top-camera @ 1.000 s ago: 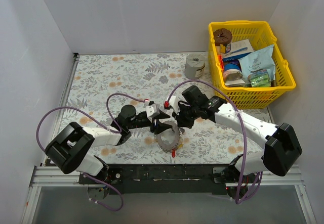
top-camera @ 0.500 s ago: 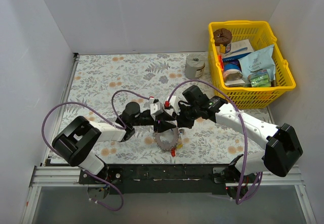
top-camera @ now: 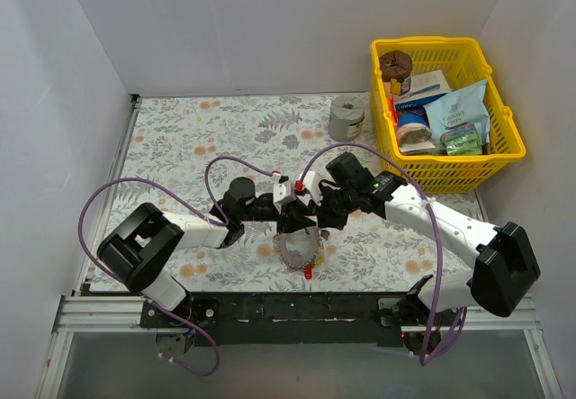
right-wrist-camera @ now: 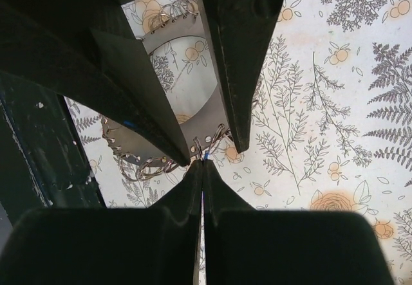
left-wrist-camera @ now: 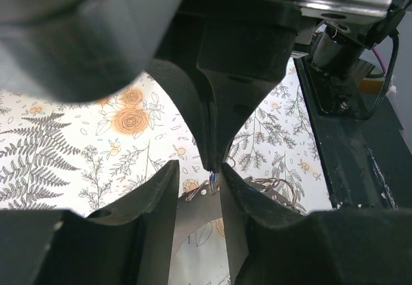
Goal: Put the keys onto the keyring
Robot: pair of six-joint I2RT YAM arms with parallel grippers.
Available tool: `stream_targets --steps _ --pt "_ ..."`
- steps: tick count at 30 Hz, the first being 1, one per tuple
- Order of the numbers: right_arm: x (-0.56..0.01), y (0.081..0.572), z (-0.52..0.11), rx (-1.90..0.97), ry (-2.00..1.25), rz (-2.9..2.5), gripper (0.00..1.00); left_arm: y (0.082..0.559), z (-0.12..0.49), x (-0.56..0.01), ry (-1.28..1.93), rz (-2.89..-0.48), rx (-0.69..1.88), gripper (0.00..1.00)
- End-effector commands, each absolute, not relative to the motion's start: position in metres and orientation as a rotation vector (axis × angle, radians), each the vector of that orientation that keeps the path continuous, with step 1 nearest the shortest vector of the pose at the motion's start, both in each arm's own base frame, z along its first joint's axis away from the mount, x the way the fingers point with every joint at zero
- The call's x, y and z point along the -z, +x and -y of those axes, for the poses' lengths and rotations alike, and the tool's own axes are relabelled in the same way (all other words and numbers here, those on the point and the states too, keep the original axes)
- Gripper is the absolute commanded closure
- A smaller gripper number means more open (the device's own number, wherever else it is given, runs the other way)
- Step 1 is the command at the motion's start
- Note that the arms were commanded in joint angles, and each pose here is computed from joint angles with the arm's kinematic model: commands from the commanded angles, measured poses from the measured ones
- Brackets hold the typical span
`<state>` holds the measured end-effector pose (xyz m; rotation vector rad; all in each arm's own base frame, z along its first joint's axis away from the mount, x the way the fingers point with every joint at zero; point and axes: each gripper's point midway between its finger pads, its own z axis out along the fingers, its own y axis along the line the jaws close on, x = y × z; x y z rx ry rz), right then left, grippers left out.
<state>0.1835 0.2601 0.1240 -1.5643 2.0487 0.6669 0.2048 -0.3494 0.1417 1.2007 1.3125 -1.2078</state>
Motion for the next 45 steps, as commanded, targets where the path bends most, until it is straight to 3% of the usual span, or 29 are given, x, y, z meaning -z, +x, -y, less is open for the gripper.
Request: stream_targets --steps 1,17,19,21,24,42,45 --pt "-0.145 0.185 -0.272 -0.701 -1.557 -1.930 0.99 0.200 0.352 -0.130 1.244 -1.359 1.205 0.68" --pt "-0.148 0.186 -0.276 -0.720 -1.541 -1.910 0.99 0.189 0.346 -0.131 1.214 -1.325 1.225 0.62" --pt "-0.148 0.186 -0.277 -0.721 -1.542 -1.905 0.99 0.190 0.344 -0.145 1.161 -1.272 1.218 0.59" --pt "-0.148 0.187 -0.277 -0.721 -1.543 -1.902 0.99 0.189 0.341 -0.148 1.134 -1.260 1.211 0.50" --pt "-0.147 0.186 -0.277 -0.725 -1.543 -1.906 0.99 0.188 0.338 -0.149 1.108 -1.263 1.217 0.49" --pt "-0.151 0.186 -0.278 -0.727 -1.539 -1.892 0.99 0.195 0.347 -0.139 1.117 -1.277 1.237 0.65" --pt "-0.152 0.186 -0.279 -0.730 -1.539 -1.889 0.99 0.194 0.348 -0.138 1.126 -1.280 1.241 0.73"
